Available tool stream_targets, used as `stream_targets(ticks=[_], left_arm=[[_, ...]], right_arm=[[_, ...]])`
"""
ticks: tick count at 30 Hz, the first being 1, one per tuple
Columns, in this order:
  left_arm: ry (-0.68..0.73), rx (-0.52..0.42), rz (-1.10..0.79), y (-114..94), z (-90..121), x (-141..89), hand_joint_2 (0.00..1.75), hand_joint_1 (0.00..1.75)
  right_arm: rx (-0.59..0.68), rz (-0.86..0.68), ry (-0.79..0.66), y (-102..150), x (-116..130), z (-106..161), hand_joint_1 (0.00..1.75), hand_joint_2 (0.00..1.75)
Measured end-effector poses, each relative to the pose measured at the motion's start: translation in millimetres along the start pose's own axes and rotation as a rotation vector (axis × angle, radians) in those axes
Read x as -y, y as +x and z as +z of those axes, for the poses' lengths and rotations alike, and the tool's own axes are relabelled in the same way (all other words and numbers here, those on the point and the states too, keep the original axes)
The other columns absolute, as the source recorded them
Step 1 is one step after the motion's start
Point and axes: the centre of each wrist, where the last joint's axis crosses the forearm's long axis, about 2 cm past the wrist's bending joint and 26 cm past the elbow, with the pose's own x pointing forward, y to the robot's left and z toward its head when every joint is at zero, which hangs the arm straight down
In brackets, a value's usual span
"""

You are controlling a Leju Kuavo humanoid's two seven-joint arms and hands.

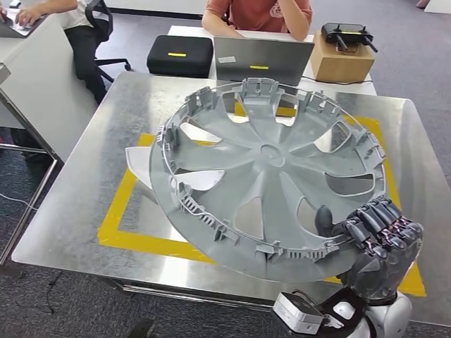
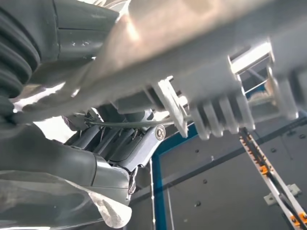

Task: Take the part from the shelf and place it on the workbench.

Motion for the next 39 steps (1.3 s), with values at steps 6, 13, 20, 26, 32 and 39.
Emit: stream_targets(ticks=[6, 13, 20, 26, 32, 39], left_arm=[[-0.001, 0.002, -0.001, 1.1, 0.0, -0.4, 0.00, 0.00], [0.000, 0.001, -0.001, 0.7, -0.1, -1.4, 0.00, 0.00], [0.000, 0.002, -0.003, 1.1, -0.1, -1.8, 0.00, 0.00], [0.000, 0.003, -0.007, 1.2, -0.1, -1.8, 0.00, 0.00], [0.000, 0.003, -0.012, 1.3, -0.1, -2.1, 0.00, 0.00], [-0.003, 0.004, -0.011, 1.9, -0.2, -2.6, 0.00, 0.00]], right_arm=[[-0.002, 0.000, -0.002, -0.3, 0.3, -0.2, 1.75, 1.75], [-0.001, 0.004, -0.006, -0.5, 1.3, -1.1, 1.75, 1.75], [-0.001, 0.005, -0.013, -0.8, 2.5, -2.1, 1.75, 1.75], [-0.002, 0.004, -0.014, -0.8, 2.5, -2.2, 1.75, 1.75], [-0.003, 0.003, -0.015, -0.9, 2.6, -2.2, 1.75, 1.75], [-0.002, 0.026, 0.000, -3.3, 2.8, -0.9, 1.75, 1.75]])
